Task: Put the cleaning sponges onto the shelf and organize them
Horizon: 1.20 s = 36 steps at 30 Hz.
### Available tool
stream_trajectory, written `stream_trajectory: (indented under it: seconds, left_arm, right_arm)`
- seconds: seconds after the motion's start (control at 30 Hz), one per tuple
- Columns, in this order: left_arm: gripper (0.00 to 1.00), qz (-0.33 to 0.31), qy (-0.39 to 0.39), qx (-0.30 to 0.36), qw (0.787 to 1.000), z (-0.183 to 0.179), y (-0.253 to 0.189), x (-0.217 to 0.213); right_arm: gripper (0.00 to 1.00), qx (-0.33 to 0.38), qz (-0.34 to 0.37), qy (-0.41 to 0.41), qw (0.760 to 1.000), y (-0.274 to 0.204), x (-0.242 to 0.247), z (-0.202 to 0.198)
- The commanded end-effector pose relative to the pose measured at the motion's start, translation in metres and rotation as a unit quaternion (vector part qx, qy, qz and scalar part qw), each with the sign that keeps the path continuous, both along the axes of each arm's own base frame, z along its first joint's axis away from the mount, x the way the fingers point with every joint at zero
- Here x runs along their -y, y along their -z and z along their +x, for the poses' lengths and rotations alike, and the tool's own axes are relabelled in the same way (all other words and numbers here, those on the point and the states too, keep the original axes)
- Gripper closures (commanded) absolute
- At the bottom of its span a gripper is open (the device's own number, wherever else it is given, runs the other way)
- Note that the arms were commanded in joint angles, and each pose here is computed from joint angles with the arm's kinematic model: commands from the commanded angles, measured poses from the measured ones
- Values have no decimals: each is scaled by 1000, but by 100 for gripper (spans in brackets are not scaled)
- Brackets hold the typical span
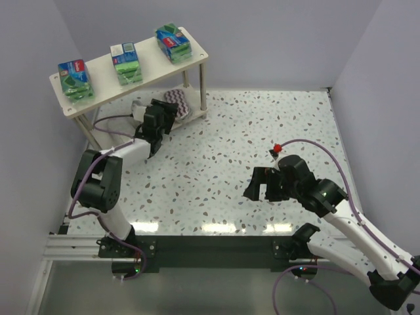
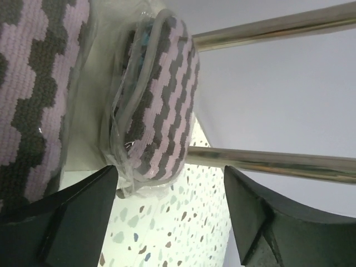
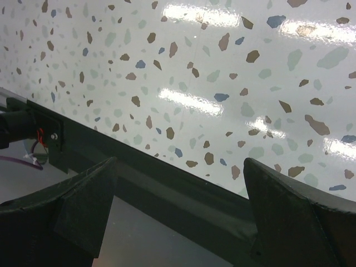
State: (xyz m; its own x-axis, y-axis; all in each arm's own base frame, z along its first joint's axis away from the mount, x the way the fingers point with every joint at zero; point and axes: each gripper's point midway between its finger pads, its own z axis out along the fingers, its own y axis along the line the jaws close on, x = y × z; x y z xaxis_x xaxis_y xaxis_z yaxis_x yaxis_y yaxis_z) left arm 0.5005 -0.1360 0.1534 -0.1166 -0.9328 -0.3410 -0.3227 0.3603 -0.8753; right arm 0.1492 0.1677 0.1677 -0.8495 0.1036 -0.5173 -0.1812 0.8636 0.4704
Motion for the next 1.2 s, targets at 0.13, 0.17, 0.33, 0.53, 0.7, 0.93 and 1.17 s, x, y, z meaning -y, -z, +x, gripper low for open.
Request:
stream_trajectory:
  seconds: [0.13,0.17,0.33,0.53,0.7,0.93,1.17]
  left_arm:
    - [10,5,39,55,998,-23,-61,8]
    - [10,10,51,67,996,-29,-74,11]
    - [3,32,143,90,985,-78,-95,43]
    - [1,77,260,84,959,-153,-81,80]
    - [1,116,350,59,928,-207,-61,93]
    - [1,179,430,116,877,-262,-91,83]
    - [0,223,457,212,834,-298,-156,71]
  right_arm:
    - [2,18,16,-7,1000,-11,-5,3]
    - [2,21,17,-6,1000,-13,-4,4]
    - [2,42,19,5,999,-22,1,6]
    - [2,45,15,18,999,-23,6,6]
    - [2,48,15,27,998,-24,10,5]
    - [2,89,39,42,994,-41,14,8]
    - [2,111,54,63,990,-52,20,10]
